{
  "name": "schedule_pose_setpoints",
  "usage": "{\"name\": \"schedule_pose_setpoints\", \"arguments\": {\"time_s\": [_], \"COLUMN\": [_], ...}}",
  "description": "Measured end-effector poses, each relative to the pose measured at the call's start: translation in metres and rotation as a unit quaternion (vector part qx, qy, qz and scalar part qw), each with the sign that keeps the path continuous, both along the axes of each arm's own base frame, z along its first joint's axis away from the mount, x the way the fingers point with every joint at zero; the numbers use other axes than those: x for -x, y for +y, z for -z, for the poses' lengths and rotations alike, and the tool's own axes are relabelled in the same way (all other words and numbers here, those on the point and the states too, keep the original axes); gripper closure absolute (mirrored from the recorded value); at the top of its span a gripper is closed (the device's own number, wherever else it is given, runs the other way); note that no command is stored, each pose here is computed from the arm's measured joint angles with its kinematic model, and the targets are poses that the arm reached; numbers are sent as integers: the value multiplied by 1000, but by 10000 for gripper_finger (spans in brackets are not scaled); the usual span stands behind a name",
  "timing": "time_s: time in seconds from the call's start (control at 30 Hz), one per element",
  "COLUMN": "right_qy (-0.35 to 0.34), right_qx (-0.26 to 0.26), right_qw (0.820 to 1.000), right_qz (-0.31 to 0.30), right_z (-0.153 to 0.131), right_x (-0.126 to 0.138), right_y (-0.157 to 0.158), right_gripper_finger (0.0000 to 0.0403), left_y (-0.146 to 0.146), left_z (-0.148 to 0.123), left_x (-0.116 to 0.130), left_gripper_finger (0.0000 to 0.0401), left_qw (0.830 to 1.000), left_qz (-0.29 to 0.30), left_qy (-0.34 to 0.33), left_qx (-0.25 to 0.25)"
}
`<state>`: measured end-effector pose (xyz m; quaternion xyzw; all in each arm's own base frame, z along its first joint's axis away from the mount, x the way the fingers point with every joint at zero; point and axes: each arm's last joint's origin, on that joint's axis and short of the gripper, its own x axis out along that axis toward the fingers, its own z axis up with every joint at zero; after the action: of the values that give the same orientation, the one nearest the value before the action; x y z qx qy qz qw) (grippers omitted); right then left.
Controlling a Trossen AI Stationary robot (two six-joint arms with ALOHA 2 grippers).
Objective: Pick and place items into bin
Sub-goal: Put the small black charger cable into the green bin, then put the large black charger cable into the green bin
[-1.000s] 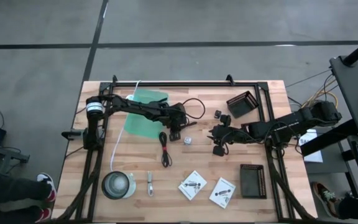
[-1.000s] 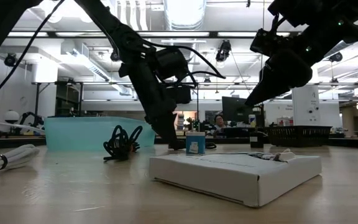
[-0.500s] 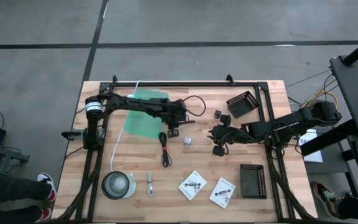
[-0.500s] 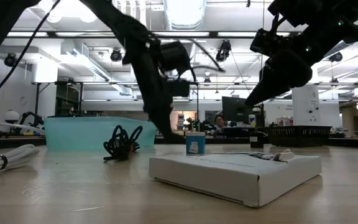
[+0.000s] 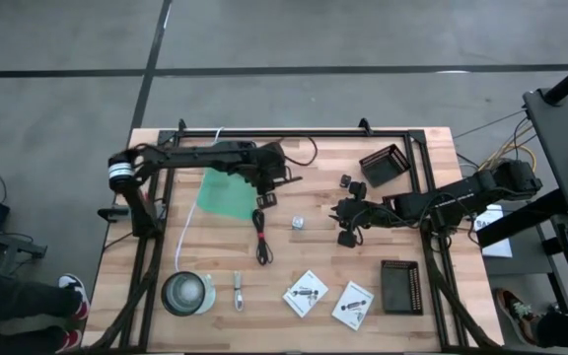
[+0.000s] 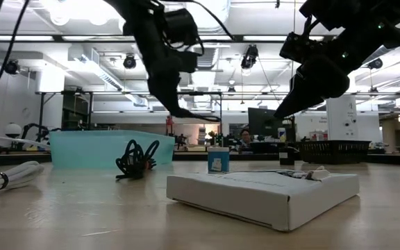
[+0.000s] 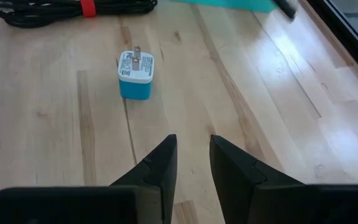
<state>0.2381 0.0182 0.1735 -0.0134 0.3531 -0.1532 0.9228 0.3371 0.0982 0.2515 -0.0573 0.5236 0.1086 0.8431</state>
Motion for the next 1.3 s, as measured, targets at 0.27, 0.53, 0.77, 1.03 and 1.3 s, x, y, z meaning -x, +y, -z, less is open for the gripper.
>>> {"name": "schedule_pose_setpoints", "arguments": {"time_s": [0.27, 0.53, 0.77, 1.03, 1.3], "right_qy": [0, 1, 1, 2, 2], "right_qx": [0, 1, 2, 2, 2], "right_qw": [1000, 1000, 1000, 1000, 1000], "right_qz": [0, -1, -1, -1, -1], "right_z": [0, 0, 0, 0, 0], "right_x": [0, 0, 0, 0, 0], "right_y": [0, 0, 0, 0, 0], "right_gripper_finger": [321, 321, 321, 321, 321], "left_y": [6, 33, 54, 63, 60], "left_z": [-17, -3, 12, 23, 11], "left_x": [25, 57, 74, 87, 79], "left_gripper_finger": [372, 373, 373, 272, 187], "left_qw": [994, 960, 944, 938, 961], "left_qz": [-75, -232, -278, -280, -164], "left_qy": [48, 142, 168, 196, 205], "left_qx": [-63, -71, -61, -56, -88]}}
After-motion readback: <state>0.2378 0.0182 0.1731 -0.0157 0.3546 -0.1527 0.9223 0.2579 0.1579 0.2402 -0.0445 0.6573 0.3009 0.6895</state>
